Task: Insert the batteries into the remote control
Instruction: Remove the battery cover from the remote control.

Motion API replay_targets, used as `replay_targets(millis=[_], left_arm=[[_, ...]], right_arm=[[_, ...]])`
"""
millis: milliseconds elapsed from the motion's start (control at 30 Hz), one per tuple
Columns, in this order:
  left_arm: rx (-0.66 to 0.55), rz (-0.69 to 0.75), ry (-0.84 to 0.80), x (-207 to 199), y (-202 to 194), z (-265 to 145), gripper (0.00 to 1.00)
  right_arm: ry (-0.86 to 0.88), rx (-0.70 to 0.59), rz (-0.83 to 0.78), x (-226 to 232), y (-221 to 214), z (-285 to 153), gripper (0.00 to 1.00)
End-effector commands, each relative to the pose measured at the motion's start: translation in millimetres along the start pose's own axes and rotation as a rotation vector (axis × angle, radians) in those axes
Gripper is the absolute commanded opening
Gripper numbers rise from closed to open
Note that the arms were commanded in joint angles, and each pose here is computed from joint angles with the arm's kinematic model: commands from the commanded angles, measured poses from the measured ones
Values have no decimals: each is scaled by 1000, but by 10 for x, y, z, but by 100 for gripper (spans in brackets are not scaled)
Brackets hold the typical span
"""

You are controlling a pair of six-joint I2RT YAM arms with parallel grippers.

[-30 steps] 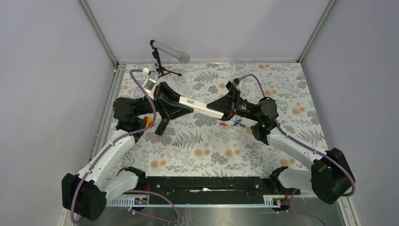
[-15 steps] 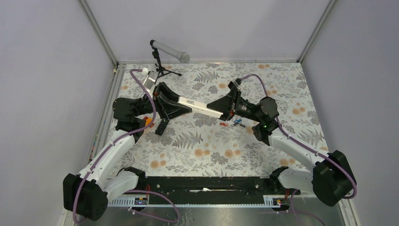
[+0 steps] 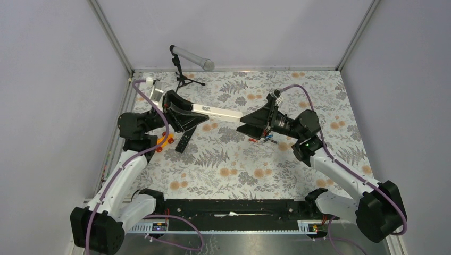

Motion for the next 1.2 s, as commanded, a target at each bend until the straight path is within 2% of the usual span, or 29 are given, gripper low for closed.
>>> replay_targets(millis=[0,133,267,567,800,967,1167], left_arm=[[63,128,41,-26,3,-63,0],[142,166,61,-22,-83,-123,0],[166,145,41,-16,-136,-131,0],[155,160,-18,-89,-136,-144,0],[146,161,-9,-74,-133,-136,0],[144,159,-16,-81,-151,-138,0],[123,219,10,-115,-142,-154,0]], right_arm=[[-11,8,-113,118,-49,-36,90],[-15,-7,-147,143,-62,-59,96],[-66,-36,-181,141,-50,-62,96],[-159,-49,-223,105,109,62,75],[-214,-47,-220,32,153,74,74],[-165,-9,-190,36,151,106,75],[-124,120,-106,89,100,170,56]])
Point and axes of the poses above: each gripper's point midway between its finger pads, its own z axis out along the fingers, its own x axis along the line the jaws close on, y = z × x, the point moved 9 cm from there along -z, back along the fingers, and after that the axes turned 15 degrees about z, right-handed, at the moved point
